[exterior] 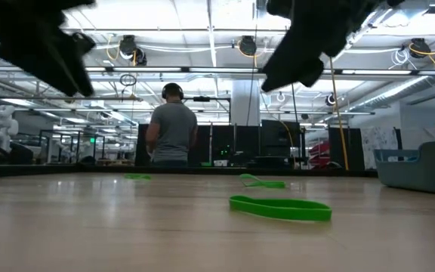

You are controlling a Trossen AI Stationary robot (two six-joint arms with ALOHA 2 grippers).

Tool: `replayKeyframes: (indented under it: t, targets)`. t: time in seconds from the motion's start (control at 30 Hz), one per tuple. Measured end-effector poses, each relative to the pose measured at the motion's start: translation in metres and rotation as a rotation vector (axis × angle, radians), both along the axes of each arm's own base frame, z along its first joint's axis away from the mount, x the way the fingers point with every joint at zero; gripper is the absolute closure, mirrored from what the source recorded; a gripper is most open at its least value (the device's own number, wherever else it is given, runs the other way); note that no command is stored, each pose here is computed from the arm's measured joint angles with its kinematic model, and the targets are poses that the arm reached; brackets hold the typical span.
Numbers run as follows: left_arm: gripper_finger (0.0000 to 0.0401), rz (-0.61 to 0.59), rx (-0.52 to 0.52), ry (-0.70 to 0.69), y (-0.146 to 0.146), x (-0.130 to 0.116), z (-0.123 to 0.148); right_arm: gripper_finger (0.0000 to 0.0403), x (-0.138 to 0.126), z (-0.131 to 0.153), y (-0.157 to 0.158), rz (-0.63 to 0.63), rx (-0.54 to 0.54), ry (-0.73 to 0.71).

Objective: Sort rubber bands into baskets
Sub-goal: Put the green rubber band into the green bin

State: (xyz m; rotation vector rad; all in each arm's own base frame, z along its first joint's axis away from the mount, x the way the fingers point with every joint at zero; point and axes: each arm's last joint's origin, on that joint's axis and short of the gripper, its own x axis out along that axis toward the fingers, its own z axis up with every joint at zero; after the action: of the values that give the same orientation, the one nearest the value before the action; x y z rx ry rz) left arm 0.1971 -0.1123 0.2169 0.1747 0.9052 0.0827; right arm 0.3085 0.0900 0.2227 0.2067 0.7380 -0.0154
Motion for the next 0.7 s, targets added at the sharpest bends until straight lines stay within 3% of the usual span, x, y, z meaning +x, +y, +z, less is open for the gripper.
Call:
replayKeyframes:
  t: [0.1,0.3,0.5,0.7]
  targets:
    - [0.0231,0.053,0.031,0.056,0.030,0.009,-0.013,0.0216,-0.006,-0.011,-0.003,-0.093,-0.015,0.022]
    - [0.0231,0.228,0.042,0.139,0.100,0.017,-0.033,0.0216,-0.010,-0.020,-0.005,-0.131,-0.016,0.042]
    - [0.0230,0.196,-0.047,0.062,0.148,0.030,-0.036,0.0216,-0.007,-0.017,-0.004,-0.115,-0.017,0.005]
    - [0.0231,0.206,-0.136,0.049,0.173,0.040,-0.051,0.0216,-0.007,-0.017,-0.004,-0.090,-0.040,0.001]
